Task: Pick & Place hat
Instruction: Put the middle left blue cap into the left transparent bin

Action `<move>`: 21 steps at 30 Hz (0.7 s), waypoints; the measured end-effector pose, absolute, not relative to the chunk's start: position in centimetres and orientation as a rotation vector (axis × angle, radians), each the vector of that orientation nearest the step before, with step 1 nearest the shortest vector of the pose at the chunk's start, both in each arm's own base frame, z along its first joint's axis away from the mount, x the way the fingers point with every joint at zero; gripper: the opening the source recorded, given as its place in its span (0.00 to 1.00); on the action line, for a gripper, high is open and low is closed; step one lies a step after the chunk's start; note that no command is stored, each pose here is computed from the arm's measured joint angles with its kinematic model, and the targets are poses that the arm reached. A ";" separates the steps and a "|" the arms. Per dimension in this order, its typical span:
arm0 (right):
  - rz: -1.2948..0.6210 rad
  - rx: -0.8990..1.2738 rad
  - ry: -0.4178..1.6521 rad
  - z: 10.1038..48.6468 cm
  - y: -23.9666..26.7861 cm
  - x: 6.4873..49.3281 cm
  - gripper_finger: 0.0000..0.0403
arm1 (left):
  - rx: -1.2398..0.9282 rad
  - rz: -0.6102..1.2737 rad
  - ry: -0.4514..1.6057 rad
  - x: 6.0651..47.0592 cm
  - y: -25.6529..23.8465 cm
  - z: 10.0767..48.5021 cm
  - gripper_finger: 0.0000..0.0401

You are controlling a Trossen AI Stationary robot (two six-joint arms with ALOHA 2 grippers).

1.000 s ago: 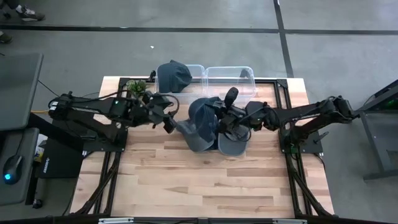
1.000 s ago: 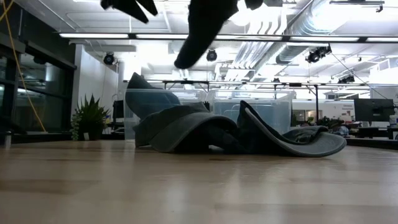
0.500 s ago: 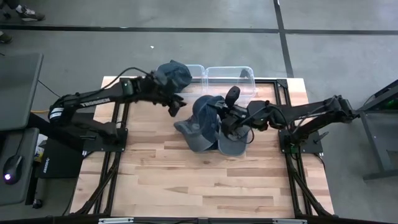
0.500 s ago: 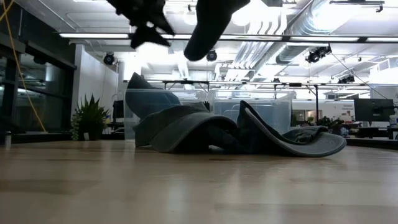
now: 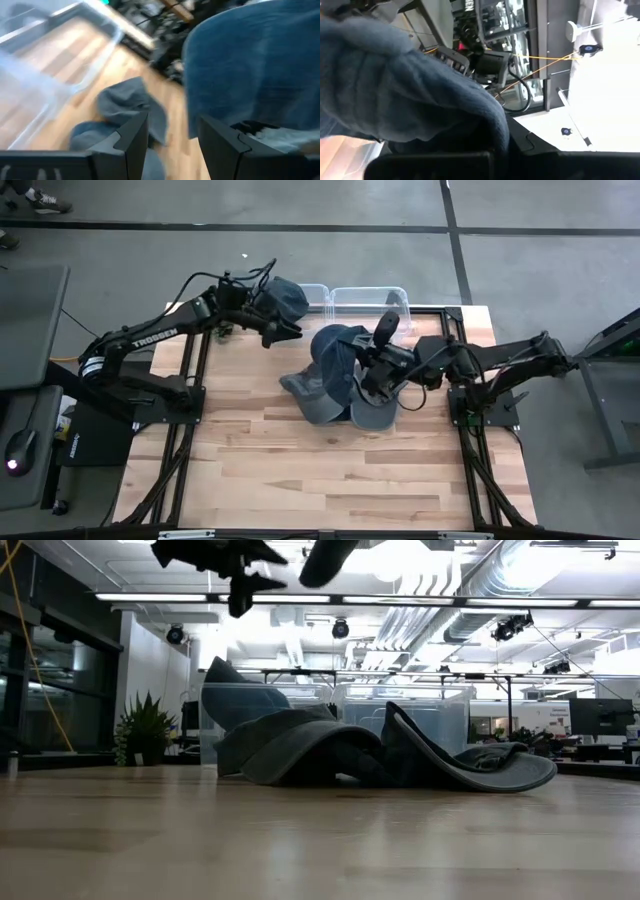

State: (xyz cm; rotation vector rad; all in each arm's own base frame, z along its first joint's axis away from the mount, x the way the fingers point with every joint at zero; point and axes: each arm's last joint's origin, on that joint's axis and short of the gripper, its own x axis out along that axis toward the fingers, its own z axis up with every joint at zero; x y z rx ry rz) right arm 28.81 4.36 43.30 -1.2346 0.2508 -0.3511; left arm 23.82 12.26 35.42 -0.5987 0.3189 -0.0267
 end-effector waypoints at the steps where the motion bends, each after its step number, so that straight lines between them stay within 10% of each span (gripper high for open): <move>1: -0.353 -1.237 0.247 43.5 4.4 28.7 0.00 | -0.592 -0.061 0.304 23.9 12.2 35.6 0.41; 21: -0.404 -1.286 0.219 46.0 4.3 28.1 0.00 | -0.610 -0.149 0.226 25.9 12.7 35.5 0.41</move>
